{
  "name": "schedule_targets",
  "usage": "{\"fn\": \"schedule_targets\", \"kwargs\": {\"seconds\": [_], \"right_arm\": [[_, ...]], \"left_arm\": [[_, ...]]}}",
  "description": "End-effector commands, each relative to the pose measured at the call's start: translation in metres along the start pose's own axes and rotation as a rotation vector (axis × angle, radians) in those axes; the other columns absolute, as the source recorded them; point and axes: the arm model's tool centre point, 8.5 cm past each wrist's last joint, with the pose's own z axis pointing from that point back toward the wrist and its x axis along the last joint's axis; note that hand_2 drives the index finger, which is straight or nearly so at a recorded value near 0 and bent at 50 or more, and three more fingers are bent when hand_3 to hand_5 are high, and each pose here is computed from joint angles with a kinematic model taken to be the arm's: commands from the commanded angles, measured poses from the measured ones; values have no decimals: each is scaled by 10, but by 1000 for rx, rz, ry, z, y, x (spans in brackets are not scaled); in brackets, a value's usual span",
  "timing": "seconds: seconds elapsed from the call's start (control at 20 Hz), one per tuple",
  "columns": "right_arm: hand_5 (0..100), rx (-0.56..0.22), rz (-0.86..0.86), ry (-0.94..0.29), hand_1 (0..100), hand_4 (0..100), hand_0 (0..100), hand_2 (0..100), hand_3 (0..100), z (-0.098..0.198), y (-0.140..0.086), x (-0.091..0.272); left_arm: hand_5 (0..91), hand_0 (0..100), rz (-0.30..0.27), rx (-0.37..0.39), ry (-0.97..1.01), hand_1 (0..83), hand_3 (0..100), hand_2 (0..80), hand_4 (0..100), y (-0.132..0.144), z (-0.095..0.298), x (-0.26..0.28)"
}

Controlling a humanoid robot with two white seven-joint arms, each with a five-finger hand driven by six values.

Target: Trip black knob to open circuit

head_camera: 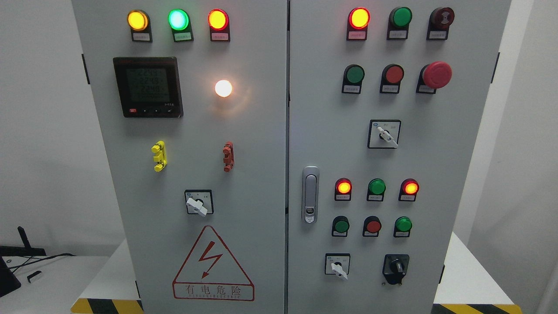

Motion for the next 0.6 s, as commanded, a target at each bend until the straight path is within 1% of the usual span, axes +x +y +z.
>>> {"fn": "schedule_targets", "kwargs": {"seconds": [0.0,0.4,0.55], "right_arm": [[205,1,-1,-1,196,184,58,61,251,0,0,0],[206,0,0,-4,195,184,58,62,252,0,-1,1],[206,6,6,-35,195,184,58,63,252,-1,2,8]], "left_arm": [[0,120,-30,-5,-2,389,0,0,0,-1,0,0],[0,120,-30,-4,-3,389,0,0,0,0,0,0],[0,120,-30,-5,-2,389,0,0,0,-1,0,0]]}}
